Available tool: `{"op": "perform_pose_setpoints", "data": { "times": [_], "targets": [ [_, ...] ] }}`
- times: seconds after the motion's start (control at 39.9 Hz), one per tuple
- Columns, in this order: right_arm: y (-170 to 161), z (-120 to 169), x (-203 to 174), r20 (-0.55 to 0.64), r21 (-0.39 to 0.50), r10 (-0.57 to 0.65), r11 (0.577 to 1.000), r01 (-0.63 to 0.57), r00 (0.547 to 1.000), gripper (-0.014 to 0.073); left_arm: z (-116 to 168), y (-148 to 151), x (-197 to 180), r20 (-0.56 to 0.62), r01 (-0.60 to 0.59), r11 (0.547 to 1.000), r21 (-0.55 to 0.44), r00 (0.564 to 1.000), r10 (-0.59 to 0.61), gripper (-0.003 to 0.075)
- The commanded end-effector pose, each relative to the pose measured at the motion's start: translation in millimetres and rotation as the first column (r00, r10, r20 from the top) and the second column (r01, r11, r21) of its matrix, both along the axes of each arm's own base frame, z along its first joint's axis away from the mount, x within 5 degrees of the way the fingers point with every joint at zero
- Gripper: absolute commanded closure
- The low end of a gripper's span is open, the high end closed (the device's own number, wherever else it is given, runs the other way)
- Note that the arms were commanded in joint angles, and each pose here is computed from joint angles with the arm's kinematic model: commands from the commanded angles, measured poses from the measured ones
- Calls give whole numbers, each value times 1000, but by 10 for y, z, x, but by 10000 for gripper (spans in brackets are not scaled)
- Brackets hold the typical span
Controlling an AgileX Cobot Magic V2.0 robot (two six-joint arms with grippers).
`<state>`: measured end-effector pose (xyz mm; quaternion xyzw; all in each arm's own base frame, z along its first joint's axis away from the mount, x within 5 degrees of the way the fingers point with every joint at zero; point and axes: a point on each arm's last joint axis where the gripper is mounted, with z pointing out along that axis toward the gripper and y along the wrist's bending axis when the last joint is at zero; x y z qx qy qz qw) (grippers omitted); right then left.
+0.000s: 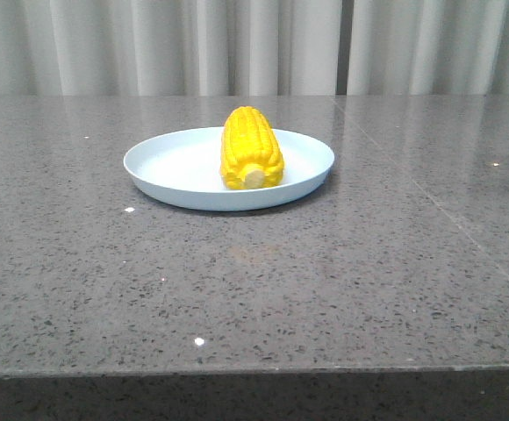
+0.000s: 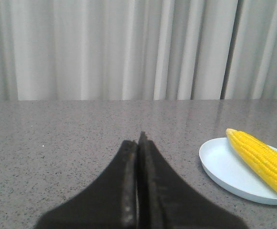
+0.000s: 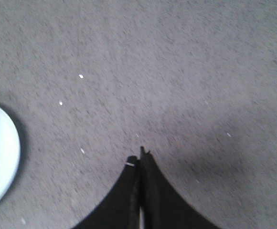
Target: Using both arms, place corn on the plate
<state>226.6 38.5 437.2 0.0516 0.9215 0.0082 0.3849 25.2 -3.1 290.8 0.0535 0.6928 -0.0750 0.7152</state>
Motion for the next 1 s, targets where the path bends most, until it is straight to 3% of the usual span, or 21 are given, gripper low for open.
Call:
{"op": "perform_pose_setpoints", "data": {
  "times": [0.0,0.28,0.4,0.53,0.7,0.98],
  "targets": [
    [-110,50,-322,119,-21,20,1000,-17,993,657,156,7,-54,112,5,1000,-29,994,-1,741],
    [-249,-602,-1001,288,-32,81,997,-75,954,657,156,7,-54,112,5,1000,-29,994,-1,741],
    [-305,-890,-1268,423,-64,120,993,-102,898,657,156,7,-54,112,5,1000,-29,994,-1,741],
    [-330,-1082,-1502,564,-67,147,989,-132,813,657,156,7,-54,112,5,1000,-29,994,-1,741],
    [-356,-1276,-1728,682,-62,155,986,-155,714,657,156,7,-54,112,5,1000,-29,994,-1,741],
    [-375,-1334,-1803,702,-60,150,987,-152,697,657,156,7,-54,112,5,1000,-29,994,-1,741]
  ]
}}
